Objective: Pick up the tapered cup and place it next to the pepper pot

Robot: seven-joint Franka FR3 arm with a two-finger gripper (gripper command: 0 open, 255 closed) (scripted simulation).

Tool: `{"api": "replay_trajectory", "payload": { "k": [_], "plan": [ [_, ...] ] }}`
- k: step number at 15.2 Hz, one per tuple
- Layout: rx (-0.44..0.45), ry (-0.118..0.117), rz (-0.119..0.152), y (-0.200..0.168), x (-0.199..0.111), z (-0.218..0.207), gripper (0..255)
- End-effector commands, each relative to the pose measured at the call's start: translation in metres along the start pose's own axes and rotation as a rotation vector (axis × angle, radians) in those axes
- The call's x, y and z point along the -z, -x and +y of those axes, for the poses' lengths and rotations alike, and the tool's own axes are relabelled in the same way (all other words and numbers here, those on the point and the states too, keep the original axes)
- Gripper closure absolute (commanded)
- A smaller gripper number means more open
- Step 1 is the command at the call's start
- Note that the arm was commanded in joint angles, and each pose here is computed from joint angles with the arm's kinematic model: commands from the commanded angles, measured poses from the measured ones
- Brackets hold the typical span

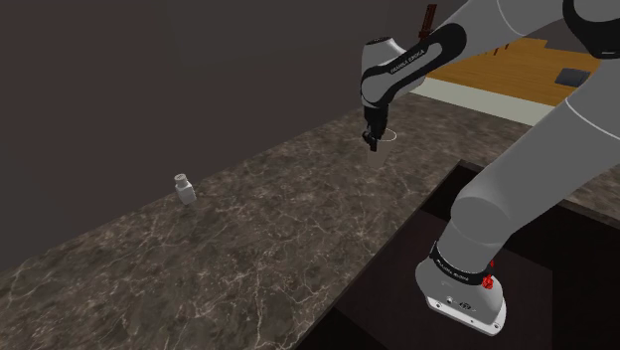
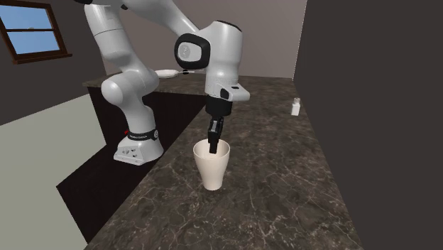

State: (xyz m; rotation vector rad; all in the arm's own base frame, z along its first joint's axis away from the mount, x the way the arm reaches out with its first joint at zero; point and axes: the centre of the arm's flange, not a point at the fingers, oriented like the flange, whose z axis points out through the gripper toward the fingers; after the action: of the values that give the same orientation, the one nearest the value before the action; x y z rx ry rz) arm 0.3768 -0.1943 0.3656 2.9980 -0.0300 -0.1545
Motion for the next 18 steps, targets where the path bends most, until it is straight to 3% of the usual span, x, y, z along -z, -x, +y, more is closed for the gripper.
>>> {"api": "replay_trajectory", "payload": {
  "k": [1,7,18],
  "plan": [
    [0.0,0.0,0.0,0.0,0.0,0.0,255],
    [0.0,0.0,0.0,0.0,0.0,0.0,255],
    [0.0,0.0,0.0,0.006,0.057,0.008,255]
  ]
}}
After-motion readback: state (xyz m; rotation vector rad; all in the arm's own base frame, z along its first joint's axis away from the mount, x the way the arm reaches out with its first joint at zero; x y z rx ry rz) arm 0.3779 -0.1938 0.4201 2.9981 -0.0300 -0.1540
